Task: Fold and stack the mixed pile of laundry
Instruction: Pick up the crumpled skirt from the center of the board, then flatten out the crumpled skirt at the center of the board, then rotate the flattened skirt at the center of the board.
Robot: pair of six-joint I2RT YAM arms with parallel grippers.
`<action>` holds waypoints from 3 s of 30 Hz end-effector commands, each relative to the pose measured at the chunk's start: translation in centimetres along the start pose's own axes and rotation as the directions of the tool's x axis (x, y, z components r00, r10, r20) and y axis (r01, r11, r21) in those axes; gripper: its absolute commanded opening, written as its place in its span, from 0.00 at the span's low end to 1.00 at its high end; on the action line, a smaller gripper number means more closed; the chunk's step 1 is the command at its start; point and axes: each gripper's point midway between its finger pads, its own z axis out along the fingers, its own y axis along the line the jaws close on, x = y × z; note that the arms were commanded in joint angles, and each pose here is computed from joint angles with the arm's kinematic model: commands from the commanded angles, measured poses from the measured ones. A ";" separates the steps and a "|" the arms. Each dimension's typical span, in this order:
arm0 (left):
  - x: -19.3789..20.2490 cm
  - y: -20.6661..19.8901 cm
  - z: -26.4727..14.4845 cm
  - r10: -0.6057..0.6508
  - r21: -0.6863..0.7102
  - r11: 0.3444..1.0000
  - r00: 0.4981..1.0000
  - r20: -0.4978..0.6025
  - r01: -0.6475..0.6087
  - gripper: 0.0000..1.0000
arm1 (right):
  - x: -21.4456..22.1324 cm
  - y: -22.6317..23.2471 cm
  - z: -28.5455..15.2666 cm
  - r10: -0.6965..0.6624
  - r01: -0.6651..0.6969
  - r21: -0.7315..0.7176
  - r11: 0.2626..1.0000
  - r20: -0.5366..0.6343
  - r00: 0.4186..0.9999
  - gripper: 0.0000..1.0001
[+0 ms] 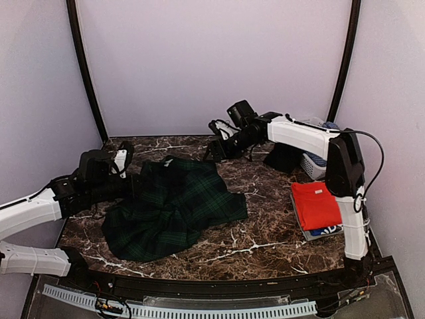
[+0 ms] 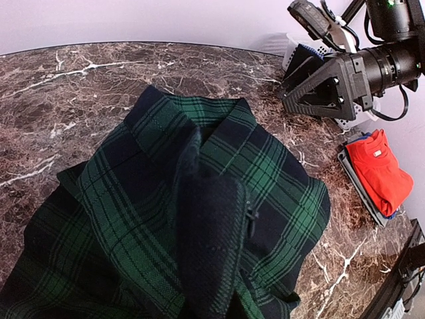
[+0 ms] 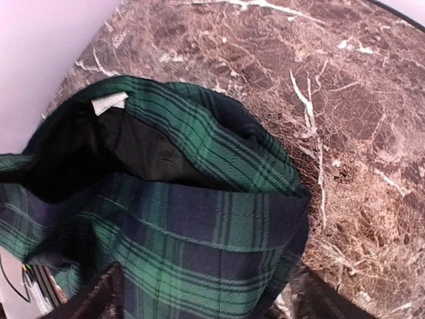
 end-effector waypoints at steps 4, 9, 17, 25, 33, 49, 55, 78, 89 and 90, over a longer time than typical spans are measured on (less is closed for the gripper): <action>0.8 0.0 2.0 0.001 0.001 1.000 0.999 -0.045 -0.001 0.00 | 0.7 -3.6 2.8 0.045 -0.033 0.134 0.990 -0.091 0.995 0.90; 0.5 0.3 2.3 -0.004 -0.020 1.000 0.999 -0.034 0.003 0.00 | 2.2 -3.5 5.2 0.096 -0.090 0.051 0.995 -0.133 0.986 0.88; -1.5 3.1 1.7 -0.021 -0.209 0.978 1.000 0.000 0.021 0.00 | 1.1 -0.2 3.4 0.014 -0.028 -0.170 0.985 -0.088 0.996 0.00; -10.4 1.3 -1.5 0.104 -0.237 0.969 0.986 0.128 -0.071 0.00 | -8.3 1.6 -12.1 -0.109 0.141 -0.085 0.986 0.302 0.947 0.00; -18.9 -4.2 -11.0 0.187 -0.123 0.981 0.920 0.346 -0.153 0.00 | -9.9 9.7 -29.3 -0.307 0.363 0.025 0.932 0.589 0.747 0.00; -19.7 -6.9 -15.9 0.023 0.067 0.996 0.900 0.435 -0.058 0.00 | -8.8 11.5 -34.7 -0.269 0.285 0.078 0.955 0.624 0.733 0.00; -17.5 2.7 -5.2 -0.025 -0.274 0.956 0.958 0.285 0.107 0.27 | -9.7 -1.5 -19.8 -0.024 0.008 0.043 0.999 0.403 0.915 0.23; -2.1 8.7 8.1 -0.275 -0.249 0.941 0.947 -0.168 0.229 0.65 | 5.0 -11.4 -2.0 0.110 -0.104 0.078 0.992 -0.084 0.990 0.46; 3.4 11.6 14.0 -0.345 -0.370 0.904 0.879 -0.329 0.216 0.39 | 13.0 -11.2 2.9 0.201 -0.182 0.095 0.979 -0.268 0.942 0.28; 3.7 12.0 15.1 -0.352 -0.377 0.901 0.869 -0.346 0.215 0.37 | 13.8 -10.6 3.2 0.209 -0.190 0.093 0.977 -0.287 0.935 0.28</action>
